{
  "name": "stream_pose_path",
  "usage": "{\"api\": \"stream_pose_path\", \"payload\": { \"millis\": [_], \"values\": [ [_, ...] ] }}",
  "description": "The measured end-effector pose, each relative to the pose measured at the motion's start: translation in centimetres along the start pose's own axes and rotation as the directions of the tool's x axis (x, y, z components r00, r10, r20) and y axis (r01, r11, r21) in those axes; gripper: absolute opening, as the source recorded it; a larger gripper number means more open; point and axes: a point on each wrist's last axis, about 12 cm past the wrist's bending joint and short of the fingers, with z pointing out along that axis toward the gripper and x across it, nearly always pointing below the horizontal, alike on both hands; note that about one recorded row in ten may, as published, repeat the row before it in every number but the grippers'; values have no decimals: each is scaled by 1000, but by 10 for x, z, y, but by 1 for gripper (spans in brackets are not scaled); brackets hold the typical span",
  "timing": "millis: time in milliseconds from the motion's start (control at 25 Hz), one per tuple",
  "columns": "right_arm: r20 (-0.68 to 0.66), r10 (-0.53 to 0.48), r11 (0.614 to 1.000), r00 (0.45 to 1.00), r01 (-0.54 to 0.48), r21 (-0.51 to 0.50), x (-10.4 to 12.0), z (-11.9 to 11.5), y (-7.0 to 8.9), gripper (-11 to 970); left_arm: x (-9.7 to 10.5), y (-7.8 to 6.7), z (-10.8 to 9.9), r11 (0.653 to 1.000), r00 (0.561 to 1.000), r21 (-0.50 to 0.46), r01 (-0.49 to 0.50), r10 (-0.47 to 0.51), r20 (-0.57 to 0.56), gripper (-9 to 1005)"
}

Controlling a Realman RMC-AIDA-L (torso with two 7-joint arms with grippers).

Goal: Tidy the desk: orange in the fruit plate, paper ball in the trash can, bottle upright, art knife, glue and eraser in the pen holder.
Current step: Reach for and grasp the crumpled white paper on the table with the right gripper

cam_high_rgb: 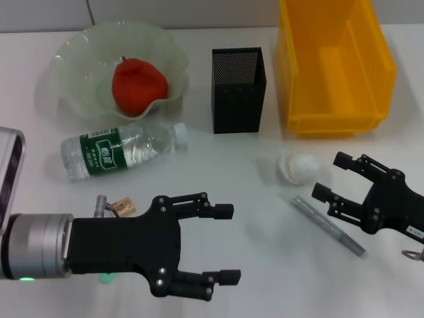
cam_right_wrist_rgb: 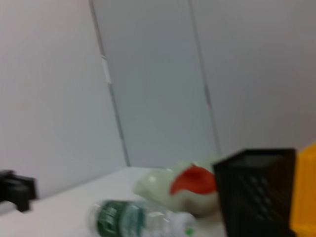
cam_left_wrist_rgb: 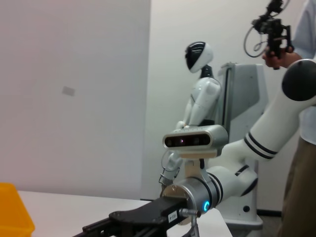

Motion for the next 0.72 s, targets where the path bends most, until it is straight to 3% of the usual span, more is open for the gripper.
{"api": "stream_pose_path", "payload": {
  "millis": [160, 720],
  "values": [
    [-46, 3, 998, 999, 0, 59, 5, 7, -8, 801, 6, 3, 1, 999, 999, -18, 43, -43, 13, 831],
    [-79, -39, 991, 996, 49, 125, 8, 35, -18, 800, 7, 11, 3, 998, 999, -50, 45, -45, 1, 831]
  ]
}}
